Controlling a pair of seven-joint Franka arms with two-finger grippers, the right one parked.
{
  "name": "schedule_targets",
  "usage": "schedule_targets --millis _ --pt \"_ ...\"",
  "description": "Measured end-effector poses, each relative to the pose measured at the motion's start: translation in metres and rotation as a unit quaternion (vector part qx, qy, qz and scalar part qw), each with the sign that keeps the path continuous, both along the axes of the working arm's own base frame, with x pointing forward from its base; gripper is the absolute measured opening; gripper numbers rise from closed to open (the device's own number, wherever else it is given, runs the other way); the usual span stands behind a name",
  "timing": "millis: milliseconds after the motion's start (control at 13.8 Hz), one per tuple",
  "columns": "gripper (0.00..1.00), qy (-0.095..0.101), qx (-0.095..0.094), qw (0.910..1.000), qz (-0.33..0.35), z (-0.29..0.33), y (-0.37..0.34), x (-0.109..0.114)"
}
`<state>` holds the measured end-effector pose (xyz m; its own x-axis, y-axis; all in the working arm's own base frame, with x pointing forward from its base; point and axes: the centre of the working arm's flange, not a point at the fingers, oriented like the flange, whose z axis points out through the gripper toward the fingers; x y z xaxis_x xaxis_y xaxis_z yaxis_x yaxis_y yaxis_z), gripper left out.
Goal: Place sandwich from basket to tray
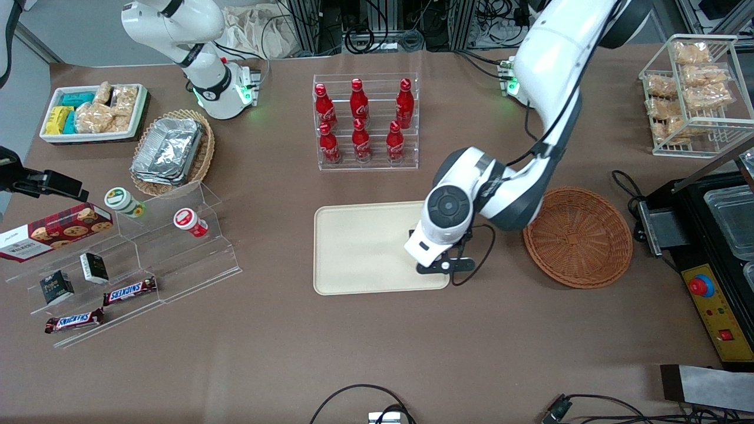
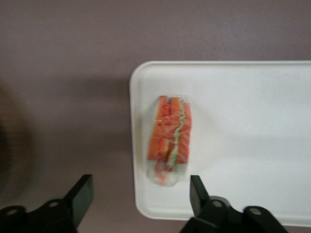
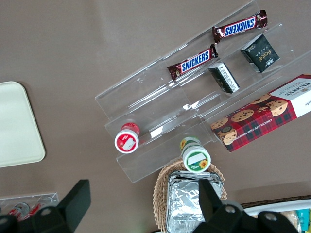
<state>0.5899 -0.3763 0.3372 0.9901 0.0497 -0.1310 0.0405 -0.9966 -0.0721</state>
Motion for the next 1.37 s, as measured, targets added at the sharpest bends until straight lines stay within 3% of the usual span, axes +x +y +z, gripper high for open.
schedule_targets --millis 72,289,506,723,867,1084,1373 --pt "1.00 0.002 0.003 1.0000 -0.003 0.022 0.011 0.000" --pt "1.00 0.004 0.006 0.9999 -0.014 0.080 0.049 -0.005" --pt "1.00 0.005 0.008 0.9996 -0.027 0.110 0.093 -0.031" --pt "1.00 0.006 -0.004 0.9985 -0.054 0.138 0.153 -0.051" --pt "1.00 0.008 -0.014 0.9981 -0.059 0.156 0.204 -0.049" --pt "1.00 0.032 -0.020 0.9979 -0.052 0.172 0.273 -0.043" --pt "1.00 0.023 -0.027 0.9989 -0.030 0.205 0.319 -0.030"
